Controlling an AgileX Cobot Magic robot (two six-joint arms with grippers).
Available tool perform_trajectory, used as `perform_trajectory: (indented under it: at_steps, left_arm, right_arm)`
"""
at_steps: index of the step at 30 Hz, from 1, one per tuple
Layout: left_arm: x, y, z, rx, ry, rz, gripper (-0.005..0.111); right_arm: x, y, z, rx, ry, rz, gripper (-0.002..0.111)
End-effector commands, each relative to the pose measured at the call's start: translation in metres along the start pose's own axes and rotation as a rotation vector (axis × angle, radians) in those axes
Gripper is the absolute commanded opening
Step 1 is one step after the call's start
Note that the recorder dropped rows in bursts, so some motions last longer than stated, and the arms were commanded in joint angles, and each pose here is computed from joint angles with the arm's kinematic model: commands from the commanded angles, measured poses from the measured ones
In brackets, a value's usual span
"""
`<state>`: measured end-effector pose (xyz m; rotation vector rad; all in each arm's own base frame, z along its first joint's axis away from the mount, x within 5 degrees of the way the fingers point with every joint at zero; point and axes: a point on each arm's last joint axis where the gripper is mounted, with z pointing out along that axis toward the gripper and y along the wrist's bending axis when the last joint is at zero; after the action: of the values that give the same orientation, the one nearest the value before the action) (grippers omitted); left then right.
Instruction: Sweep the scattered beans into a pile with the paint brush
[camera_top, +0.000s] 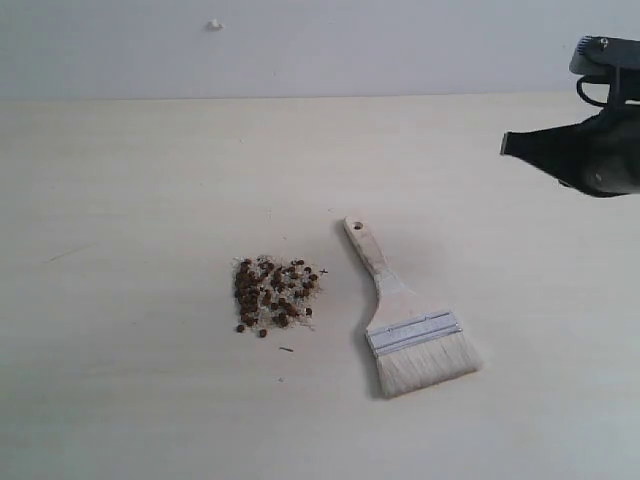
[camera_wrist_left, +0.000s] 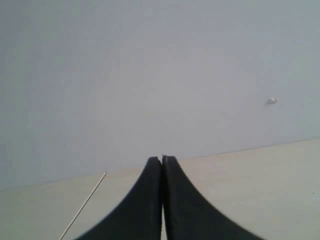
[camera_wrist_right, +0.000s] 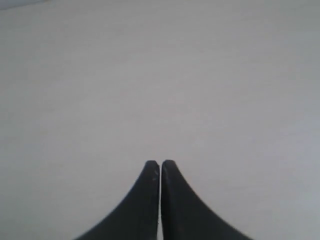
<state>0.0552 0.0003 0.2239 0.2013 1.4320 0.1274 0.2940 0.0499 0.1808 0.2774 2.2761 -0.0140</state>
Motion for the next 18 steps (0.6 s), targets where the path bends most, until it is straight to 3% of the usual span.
perform_trajectory:
  at_steps: [1, 6, 18]
  left_arm:
    - [0.001, -0.001, 0.000, 0.011, -0.003, -0.004, 0.000]
    - [0.001, -0.001, 0.000, 0.011, -0.003, -0.004, 0.000]
    - [0.001, -0.001, 0.000, 0.011, -0.003, -0.004, 0.000]
  right_arm:
    - [0.024, -0.007, -0.032, -0.134, -0.008, -0.091, 0.000]
    - [0.043, -0.017, -0.056, -0.178, 0.026, 0.032, 0.000]
    - [0.037, -0.019, -0.063, -0.175, -0.028, 0.031, 0.000]
